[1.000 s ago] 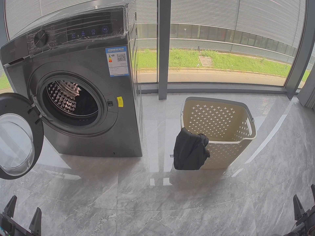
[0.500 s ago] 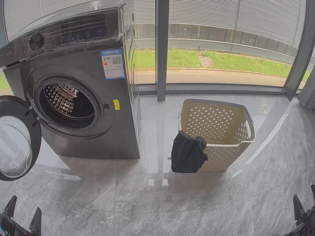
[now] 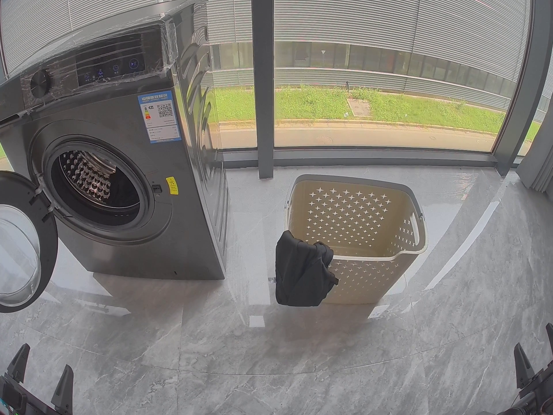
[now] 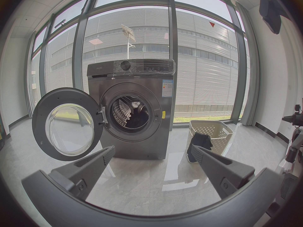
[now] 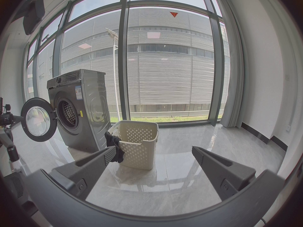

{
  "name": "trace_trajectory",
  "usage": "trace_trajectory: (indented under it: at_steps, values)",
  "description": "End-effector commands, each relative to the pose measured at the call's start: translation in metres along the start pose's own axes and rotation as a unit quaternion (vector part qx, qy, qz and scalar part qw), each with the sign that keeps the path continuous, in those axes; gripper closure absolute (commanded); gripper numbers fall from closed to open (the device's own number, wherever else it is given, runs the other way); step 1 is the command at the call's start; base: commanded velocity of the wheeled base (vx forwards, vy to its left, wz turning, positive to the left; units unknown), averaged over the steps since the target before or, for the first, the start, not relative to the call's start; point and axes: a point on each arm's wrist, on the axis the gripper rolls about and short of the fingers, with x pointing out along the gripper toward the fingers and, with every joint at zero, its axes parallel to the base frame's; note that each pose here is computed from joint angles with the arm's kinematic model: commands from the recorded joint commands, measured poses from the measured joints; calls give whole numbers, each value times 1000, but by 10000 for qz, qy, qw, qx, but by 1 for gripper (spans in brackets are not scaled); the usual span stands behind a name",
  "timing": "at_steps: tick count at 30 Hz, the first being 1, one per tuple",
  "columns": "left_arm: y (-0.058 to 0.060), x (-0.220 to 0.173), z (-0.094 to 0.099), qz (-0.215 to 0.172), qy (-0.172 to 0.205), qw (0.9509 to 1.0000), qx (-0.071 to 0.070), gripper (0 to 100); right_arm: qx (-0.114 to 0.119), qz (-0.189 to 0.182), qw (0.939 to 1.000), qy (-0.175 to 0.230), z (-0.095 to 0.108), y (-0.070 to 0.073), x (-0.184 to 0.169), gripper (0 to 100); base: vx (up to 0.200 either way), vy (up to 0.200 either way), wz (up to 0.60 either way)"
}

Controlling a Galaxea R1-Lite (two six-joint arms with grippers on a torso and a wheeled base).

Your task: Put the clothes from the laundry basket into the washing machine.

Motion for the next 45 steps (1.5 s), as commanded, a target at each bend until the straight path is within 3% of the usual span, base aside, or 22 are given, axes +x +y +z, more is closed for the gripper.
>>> trace_trajectory:
  at_steps: [1, 2, 3, 4, 6, 7, 8, 9, 11, 13, 16, 17, 18, 20, 21, 23, 25, 32, 37, 45]
  values:
    - [0, 0, -5, 6, -1, 10000, -3, 0, 77, 221, 9964, -811, 36, 0, -12, 0, 0, 0, 0]
    - [0, 0, -5, -2, -1, 10000, -3, 0, 128, 273, 9941, -1038, 53, 0, -18, 0, 0, 0, 0]
    - [0, 0, -5, -2, -1, 10000, 12, 0, 281, 438, 9910, -1236, 85, 0, -23, 0, 0, 0, 0]
    - [0, 0, -5, -2, -1, 10000, 28, 0, 332, 549, 9906, -1207, 98, -1, -22, 0, 0, 0, 0]
    - [0, 0, -5, -9, 7, 10000, 51, 0, 344, 968, 9910, -858, 113, -1, -12, 0, 0, 0, 0]
    - [0, 0, -5, -9, 7, 10000, 51, 0, 342, 997, 9911, -811, 114, -1, -11, 0, 0, 0, 0]
    - [0, 0, -5, -2, -1, 10000, 43, 0, 315, 1543, 9874, -169, 113, 2, 10, 0, 0, 0, 0]
    - [0, 0, -5, -10, -1, 10000, 43, 0, 315, 1791, 9832, 136, 111, 5, 21, 0, 0, 0, 0]
    - [0, 0, -5, -10, -1, 10000, 43, 0, 380, 2180, 9723, 750, 107, 10, 46, 0, 0, 0, 0]
    - [0, 0, -5, -2, -1, 10000, 43, 0, 425, 2402, 9641, 1050, 106, 15, 66, 0, 0, 0, 0]
    - [0, 0, -5, -10, -1, 10000, 43, 0, 471, 3030, 9414, 1408, 97, 25, 89, 0, 0, 0, 0]
    - [0, 0, -5, -10, -1, 10000, 43, 0, 472, 3085, 9390, 1448, 96, 26, 91, 0, 0, 0, 0]
    - [0, 0, -5, -2, -1, 10000, 43, 0, 455, 3303, 9275, 1689, 87, 32, 101, 0, 0, 0, 0]
    - [0, 0, -5, -10, -1, 10000, 35, 0, 431, 3452, 9160, 1997, 79, 39, 111, 0, 0, 0, 0]
    - [0, 0, -5, -10, -1, 10000, 51, 0, 425, 3488, 9075, 2302, 72, 44, 121, 0, 0, 0, 0]
    - [0, 0, -5, -10, -1, 10000, 43, 0, 424, 3437, 9013, 2602, 65, 49, 133, 0, 200, 0, 0]
    - [0, 0, -5, 6, -1, 10000, 12, 0, 456, 3375, 8982, 2779, 59, 54, 147, 0, 200, 0, 0]
    - [0, 0, -5, 6, -1, 10000, 5, 0, 738, 3310, 8984, 2792, 50, 71, 176, 0, 200, 0, 0]
    - [0, 0, -5, 6, -1, 10000, 5, 0, 931, 3131, 9004, 2875, 36, 96, 199, 0, 160, 0, 0]
    - [0, 0, -5, -2, -1, 10000, 5, 0, 872, 2781, 9070, 3039, 4, 117, 240, 0, 0, 0, 0]
